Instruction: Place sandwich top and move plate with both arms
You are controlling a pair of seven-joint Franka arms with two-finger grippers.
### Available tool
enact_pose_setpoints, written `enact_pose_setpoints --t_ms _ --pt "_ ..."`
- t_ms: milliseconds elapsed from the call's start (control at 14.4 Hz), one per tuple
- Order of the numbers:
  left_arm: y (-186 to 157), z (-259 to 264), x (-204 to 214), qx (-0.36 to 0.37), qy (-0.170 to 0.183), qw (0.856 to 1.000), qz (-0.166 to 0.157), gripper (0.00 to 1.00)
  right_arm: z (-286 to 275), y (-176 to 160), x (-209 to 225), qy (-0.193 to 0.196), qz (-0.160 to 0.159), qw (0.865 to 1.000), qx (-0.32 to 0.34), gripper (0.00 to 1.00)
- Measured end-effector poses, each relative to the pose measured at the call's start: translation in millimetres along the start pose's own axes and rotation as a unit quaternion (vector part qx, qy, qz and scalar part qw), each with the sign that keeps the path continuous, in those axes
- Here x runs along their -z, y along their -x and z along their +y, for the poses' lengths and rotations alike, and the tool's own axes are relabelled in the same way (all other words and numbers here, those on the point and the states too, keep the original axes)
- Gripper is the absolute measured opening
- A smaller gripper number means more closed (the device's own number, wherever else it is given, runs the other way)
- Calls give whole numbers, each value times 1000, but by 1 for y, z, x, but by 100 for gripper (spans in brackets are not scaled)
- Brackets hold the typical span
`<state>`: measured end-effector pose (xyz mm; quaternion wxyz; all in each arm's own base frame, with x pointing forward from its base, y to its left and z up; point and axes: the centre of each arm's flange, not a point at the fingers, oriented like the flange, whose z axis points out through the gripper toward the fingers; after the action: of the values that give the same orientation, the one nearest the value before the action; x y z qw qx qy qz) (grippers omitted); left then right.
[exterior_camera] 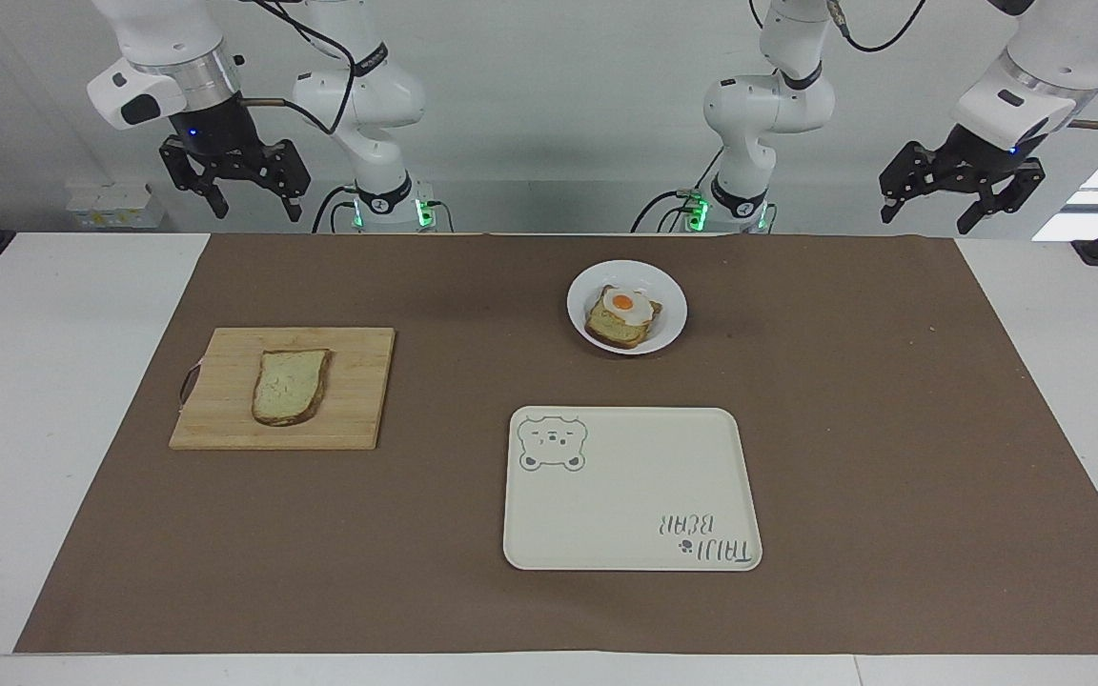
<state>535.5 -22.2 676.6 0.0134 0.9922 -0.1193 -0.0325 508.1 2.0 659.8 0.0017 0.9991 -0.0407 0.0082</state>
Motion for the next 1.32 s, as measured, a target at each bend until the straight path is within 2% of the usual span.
enact_pose_setpoints --t_ms 1321 --pt "-2 12 -4 0 0 1000 -8 100 4 0 0 0 -1 1000 -4 100"
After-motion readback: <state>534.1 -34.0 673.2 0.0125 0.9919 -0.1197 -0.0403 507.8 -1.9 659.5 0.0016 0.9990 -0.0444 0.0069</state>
